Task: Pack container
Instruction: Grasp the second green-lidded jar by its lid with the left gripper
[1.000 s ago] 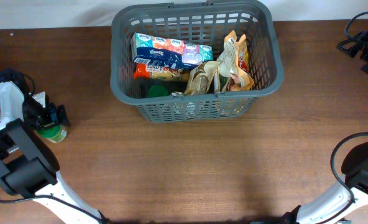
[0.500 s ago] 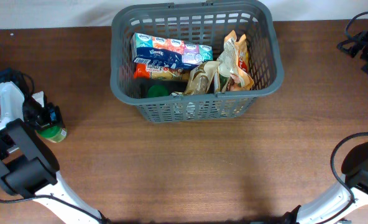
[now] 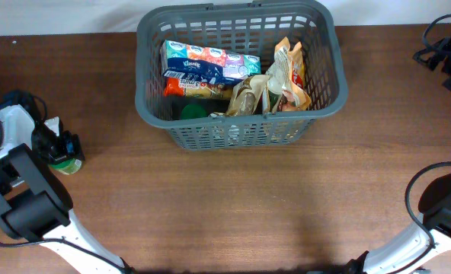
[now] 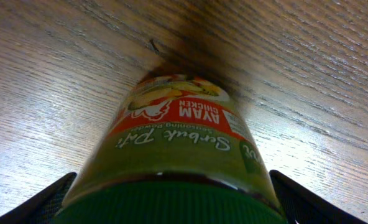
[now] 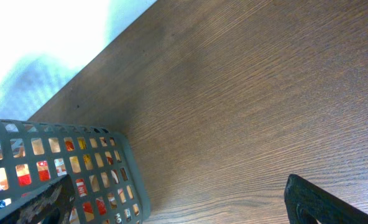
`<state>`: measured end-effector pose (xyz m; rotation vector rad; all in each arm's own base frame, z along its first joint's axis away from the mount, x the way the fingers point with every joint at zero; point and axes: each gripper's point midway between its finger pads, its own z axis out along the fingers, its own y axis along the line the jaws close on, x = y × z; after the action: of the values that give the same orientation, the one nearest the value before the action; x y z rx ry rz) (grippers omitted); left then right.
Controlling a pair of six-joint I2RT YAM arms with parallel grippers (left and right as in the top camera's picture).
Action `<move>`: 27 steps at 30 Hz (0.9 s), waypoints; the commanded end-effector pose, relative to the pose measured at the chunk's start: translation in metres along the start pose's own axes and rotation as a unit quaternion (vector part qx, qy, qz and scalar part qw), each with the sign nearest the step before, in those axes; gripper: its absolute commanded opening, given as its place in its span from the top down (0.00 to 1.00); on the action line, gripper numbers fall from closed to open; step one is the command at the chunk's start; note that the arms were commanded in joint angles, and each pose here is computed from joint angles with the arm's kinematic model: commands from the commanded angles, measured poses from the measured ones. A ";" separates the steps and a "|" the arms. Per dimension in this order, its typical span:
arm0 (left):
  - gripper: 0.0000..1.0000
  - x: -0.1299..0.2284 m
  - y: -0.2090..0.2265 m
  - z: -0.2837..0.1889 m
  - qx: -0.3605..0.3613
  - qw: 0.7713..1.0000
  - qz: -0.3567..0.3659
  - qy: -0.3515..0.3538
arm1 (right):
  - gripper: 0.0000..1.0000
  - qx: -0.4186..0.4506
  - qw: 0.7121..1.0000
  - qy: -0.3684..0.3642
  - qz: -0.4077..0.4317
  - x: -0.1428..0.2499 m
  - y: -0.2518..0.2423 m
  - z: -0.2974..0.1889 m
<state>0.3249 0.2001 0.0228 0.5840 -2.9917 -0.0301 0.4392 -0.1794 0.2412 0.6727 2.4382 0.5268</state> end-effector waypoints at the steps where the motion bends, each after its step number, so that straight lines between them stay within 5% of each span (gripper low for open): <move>1: 0.24 -0.002 0.001 0.002 0.007 1.000 0.006 -0.006 | 0.01 -0.002 1.000 0.002 -0.003 0.001 0.001 0.002; 5: 0.32 -0.004 0.001 0.002 0.007 1.000 0.006 -0.010 | 0.01 -0.002 1.000 0.002 -0.003 0.001 0.001 0.002; 10: 0.66 -0.004 0.000 0.001 0.009 1.000 0.010 -0.010 | 0.01 -0.002 1.000 0.002 -0.003 0.000 0.001 0.002; 14: 0.81 -0.005 -0.008 0.000 0.033 0.999 0.010 -0.014 | 0.01 -0.002 1.000 0.002 -0.003 0.001 0.001 0.002; 21: 0.98 -0.013 -0.010 -0.033 0.043 0.999 0.012 -0.025 | 0.01 -0.002 1.000 0.002 -0.003 0.000 0.001 0.002; 27: 0.98 -0.036 -0.020 -0.113 0.042 0.993 0.029 -0.108 | 0.01 -0.002 1.000 0.002 -0.003 0.001 0.001 0.002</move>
<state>0.3498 0.1966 0.0755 0.5673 -3.0710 0.0737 0.4392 -0.1794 0.2412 0.6723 2.4383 0.5267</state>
